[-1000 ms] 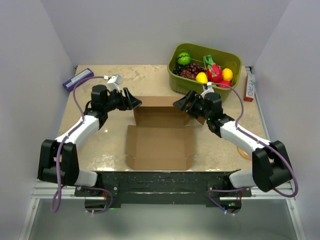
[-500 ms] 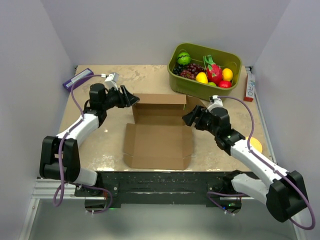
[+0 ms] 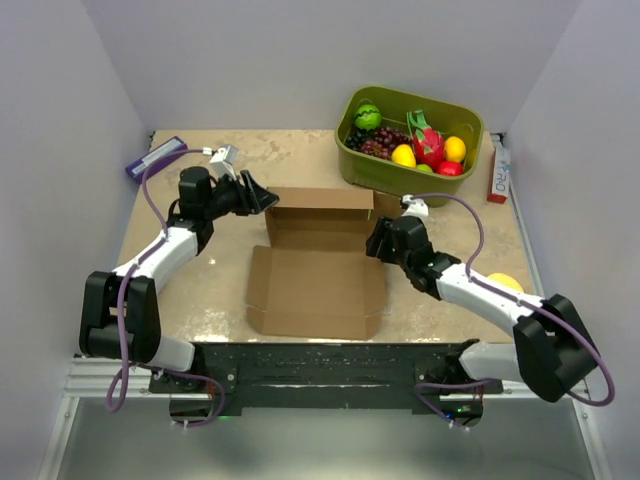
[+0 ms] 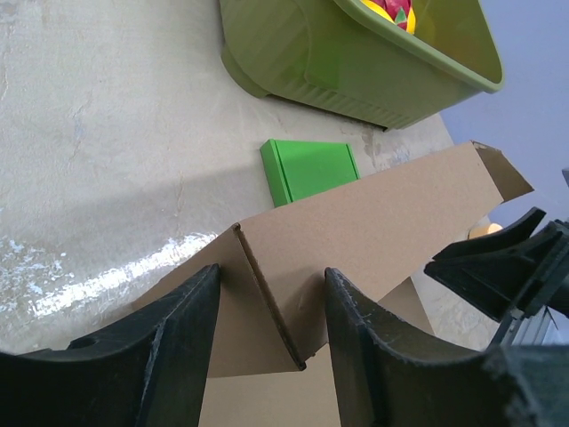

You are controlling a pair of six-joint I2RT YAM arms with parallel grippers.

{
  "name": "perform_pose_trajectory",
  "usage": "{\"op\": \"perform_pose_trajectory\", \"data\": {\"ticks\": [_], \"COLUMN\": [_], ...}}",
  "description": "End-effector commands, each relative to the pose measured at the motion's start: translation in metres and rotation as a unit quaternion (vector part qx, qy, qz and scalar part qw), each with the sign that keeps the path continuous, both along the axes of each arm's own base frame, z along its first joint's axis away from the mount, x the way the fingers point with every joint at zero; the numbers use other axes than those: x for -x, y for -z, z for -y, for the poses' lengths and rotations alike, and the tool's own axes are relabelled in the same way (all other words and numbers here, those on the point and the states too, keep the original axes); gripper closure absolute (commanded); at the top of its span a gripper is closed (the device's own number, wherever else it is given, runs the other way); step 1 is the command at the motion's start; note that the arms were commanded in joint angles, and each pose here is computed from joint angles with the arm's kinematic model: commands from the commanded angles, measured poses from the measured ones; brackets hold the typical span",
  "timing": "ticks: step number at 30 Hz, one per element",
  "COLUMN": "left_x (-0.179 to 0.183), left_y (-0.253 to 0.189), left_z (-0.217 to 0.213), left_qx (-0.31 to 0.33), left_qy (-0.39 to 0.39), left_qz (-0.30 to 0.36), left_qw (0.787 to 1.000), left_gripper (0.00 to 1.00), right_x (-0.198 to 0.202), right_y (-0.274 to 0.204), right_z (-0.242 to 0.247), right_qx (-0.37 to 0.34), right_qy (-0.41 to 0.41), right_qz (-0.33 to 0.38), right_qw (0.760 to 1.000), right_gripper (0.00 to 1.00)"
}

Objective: Fold the paper box

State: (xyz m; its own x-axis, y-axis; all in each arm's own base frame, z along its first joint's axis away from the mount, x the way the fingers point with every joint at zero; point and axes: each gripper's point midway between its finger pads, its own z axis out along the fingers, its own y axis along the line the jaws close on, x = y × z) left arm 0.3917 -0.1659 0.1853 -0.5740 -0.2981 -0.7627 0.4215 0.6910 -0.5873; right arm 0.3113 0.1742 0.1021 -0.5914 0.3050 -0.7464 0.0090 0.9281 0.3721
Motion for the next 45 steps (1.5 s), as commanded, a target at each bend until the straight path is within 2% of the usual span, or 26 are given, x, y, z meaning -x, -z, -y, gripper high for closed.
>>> {"op": "perform_pose_trajectory", "data": {"ticks": [1,14,26,33,45], "left_x": [-0.002,-0.002,-0.002,-0.002,-0.001], "left_y": [0.0,0.001,0.003,0.004,0.006], "left_z": [-0.001,-0.001,-0.001,0.0,0.001], "left_qx": [0.001,0.0,0.0,0.003,0.004], "left_qy": [0.004,0.005,0.005,0.008,0.009], "left_qz": [0.002,0.002,0.0,-0.003,-0.005], "left_qw": [1.0,1.0,1.0,1.0,1.0], "left_gripper": [0.46,0.47,0.47,0.48,0.48], "right_x": [-0.036,-0.061,-0.062,-0.057,-0.052], "right_y": [-0.024,-0.001,0.017,0.018,0.069], "right_z": [0.003,-0.018,-0.048,-0.064,-0.07], "right_qx": [0.003,0.025,0.034,0.055,0.074], "right_qy": [0.059,0.024,-0.024,-0.028,-0.021], "right_qz": [0.057,0.068,0.072,0.08,0.014], "right_qw": [0.997,0.997,0.997,0.995,0.997], "right_gripper": [0.39,0.56,0.6,0.58,0.56]}}
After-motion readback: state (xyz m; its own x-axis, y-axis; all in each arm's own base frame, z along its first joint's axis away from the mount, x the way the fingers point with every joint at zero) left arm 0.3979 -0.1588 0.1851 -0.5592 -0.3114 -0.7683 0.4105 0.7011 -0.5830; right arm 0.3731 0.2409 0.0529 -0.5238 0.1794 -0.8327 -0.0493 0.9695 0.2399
